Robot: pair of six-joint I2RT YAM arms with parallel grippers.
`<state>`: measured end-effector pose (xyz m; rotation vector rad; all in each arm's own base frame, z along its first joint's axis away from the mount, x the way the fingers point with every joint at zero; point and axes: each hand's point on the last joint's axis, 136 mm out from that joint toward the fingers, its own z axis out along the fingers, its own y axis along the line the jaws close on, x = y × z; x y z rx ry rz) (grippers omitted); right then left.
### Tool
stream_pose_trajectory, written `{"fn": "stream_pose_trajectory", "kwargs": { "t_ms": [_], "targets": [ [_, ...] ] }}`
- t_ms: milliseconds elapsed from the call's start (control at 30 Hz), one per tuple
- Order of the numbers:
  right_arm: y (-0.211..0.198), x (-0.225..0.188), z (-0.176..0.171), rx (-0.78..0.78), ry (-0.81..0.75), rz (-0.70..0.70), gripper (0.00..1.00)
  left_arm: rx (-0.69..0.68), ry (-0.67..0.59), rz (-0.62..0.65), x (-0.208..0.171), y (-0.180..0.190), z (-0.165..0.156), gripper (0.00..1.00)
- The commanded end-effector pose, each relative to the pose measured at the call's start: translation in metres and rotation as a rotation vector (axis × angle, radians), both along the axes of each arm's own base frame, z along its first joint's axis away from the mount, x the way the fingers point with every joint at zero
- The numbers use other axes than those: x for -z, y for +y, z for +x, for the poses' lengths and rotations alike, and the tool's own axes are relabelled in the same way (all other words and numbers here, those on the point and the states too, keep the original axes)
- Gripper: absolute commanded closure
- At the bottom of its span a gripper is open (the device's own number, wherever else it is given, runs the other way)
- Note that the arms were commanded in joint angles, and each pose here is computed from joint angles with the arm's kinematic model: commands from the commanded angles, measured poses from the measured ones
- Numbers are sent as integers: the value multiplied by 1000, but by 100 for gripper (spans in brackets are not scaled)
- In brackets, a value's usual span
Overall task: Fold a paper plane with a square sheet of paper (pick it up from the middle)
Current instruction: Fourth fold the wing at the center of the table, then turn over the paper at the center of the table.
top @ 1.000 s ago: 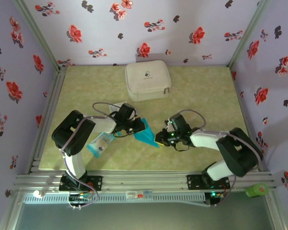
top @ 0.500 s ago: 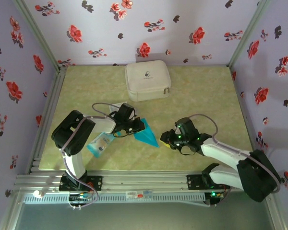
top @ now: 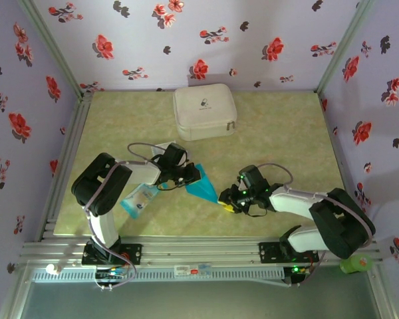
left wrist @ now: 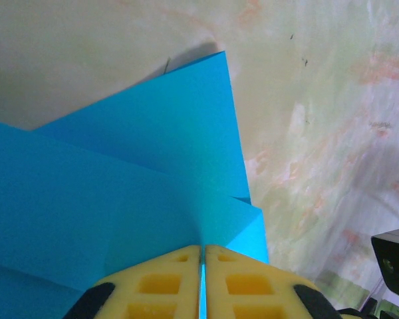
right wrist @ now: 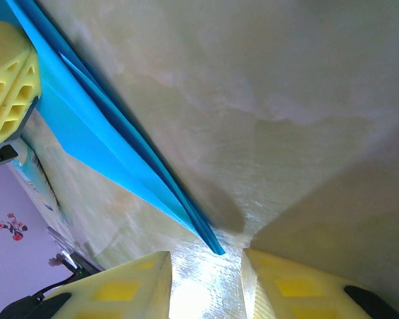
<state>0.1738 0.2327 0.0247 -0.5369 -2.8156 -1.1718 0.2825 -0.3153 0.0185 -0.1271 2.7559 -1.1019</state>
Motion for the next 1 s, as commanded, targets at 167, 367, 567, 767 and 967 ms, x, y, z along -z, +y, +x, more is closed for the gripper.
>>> {"fn": "stream_pose_trajectory", "kwargs": {
  "t_ms": [167, 367, 567, 767, 967],
  "targets": [
    [10, -1, 7, -6, -16, 29, 70, -32, 62, 54, 18, 16, -8, 89],
    [13, 1, 9, -17, -15, 36, 69, -32, 61, 51, 16, 14, -6, 89],
    [17, -5, 14, -17, -46, 56, 69, -33, 61, 47, 16, 13, -6, 89],
    [16, -5, 15, -21, -54, 55, 69, -33, 60, 45, 15, 13, -6, 89],
    [20, -9, 21, -18, -90, 73, 68, -31, 56, 40, 13, 12, -5, 89]
  ]
}}
